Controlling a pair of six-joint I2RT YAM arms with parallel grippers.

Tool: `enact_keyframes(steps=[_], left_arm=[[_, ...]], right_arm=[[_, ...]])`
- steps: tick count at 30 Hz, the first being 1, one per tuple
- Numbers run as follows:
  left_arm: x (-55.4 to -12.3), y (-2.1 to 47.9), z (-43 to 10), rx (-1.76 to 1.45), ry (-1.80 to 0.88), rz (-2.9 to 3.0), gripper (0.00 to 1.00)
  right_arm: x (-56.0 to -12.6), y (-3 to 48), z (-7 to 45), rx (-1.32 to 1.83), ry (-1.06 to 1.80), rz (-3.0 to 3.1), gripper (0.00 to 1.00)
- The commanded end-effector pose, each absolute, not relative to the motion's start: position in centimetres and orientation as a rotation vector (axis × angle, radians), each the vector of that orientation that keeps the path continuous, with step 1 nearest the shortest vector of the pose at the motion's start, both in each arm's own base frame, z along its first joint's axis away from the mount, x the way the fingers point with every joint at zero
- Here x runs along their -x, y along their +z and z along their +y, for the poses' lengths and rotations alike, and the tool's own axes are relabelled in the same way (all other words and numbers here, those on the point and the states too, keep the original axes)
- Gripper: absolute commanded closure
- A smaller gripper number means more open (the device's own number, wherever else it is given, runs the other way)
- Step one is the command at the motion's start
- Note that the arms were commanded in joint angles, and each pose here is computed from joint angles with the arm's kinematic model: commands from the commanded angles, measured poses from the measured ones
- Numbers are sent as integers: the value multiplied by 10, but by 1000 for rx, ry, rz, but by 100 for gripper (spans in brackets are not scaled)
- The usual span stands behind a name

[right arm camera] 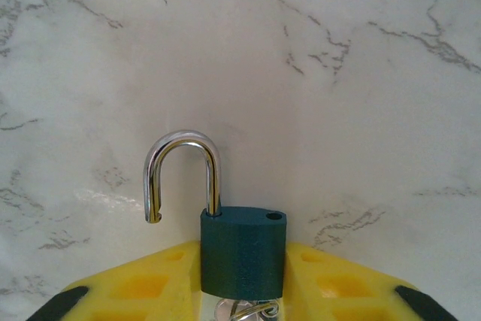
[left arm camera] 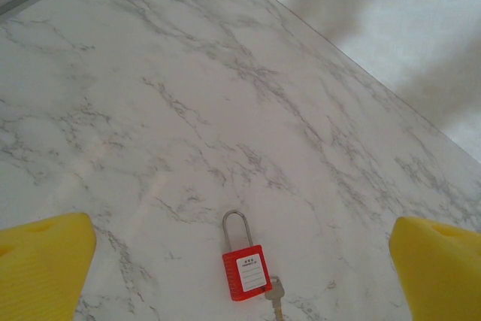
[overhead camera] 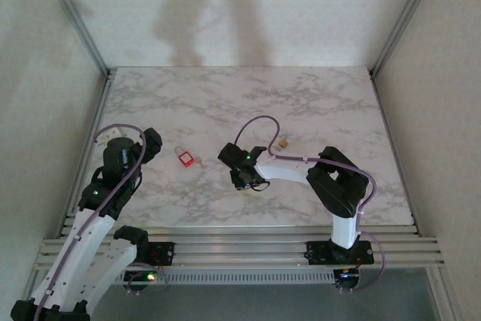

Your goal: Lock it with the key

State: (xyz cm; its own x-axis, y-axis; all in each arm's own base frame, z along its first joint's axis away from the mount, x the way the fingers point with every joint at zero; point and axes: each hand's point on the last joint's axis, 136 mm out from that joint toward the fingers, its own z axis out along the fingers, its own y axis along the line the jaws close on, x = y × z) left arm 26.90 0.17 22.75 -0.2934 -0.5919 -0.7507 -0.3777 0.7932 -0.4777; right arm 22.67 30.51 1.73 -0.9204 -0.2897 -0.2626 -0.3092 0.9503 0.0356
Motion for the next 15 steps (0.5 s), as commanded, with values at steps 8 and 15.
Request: enact_keyframes(steps=[8,15], left_arm=[[-271,227,2,717,-252,1917,0],[-270,228,2,719,-252,1915,0]], right_arm=[[-220,10,308,501,126,2884,76],[-216,20,313,526,215,2867,74]])
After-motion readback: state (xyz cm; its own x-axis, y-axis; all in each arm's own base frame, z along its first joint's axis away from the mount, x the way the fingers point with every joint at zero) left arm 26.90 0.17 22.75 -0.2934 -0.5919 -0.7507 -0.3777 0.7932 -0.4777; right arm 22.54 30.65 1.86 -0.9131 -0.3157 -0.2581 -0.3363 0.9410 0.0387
